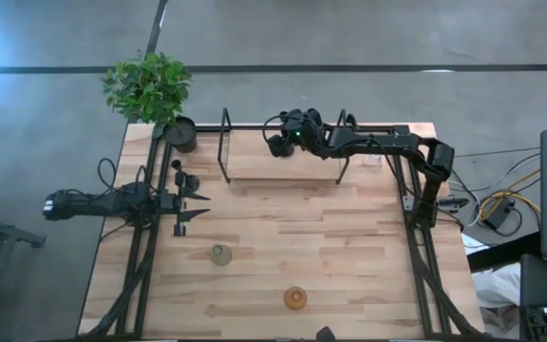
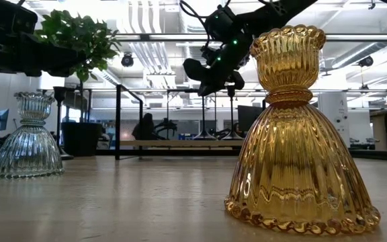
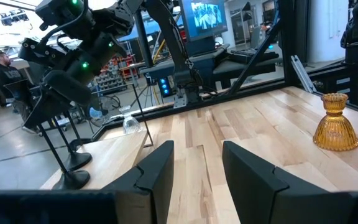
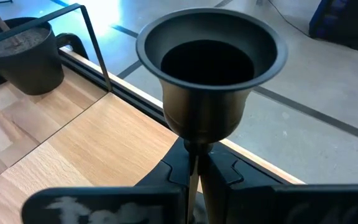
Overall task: Pick & Place candle stick holders
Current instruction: Put the bottom black candle holder on the shelf aligned with the other black candle holder
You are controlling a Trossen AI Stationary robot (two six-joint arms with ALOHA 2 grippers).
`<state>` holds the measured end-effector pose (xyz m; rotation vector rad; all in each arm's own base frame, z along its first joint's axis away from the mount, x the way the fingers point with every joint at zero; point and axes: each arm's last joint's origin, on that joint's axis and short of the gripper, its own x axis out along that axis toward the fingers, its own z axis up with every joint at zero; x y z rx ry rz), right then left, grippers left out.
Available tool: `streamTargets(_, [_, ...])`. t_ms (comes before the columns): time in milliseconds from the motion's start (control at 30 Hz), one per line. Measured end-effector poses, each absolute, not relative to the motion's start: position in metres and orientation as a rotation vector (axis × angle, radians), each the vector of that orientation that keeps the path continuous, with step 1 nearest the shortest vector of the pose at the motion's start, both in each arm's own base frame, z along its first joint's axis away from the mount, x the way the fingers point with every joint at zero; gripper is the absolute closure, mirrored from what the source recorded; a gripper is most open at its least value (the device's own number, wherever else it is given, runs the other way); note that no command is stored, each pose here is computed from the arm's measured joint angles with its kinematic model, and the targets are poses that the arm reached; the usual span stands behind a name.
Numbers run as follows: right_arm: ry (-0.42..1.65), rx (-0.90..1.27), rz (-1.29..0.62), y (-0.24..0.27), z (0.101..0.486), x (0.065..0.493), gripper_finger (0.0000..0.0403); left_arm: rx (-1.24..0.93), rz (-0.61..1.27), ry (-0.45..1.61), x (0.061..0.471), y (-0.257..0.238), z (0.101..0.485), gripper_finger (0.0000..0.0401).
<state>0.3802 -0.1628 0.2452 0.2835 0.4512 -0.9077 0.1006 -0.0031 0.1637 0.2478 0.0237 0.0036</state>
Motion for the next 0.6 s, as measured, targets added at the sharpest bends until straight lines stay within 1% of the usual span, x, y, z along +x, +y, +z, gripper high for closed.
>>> streamTargets(300, [0.453, 0.282, -0.905, -0.1629, 0.2450, 0.3801, 0.0386, 0.248, 0.004, 0.024, 0.1006, -0.0031, 0.1637, 0.0258])
streamTargets(600, [0.460, 0.281, -0.906, -0.1633, 0.2426, 0.3802, 0.0340, 0.248, 0.004, 0.023, 0.1006, -0.0031, 0.1637, 0.0258])
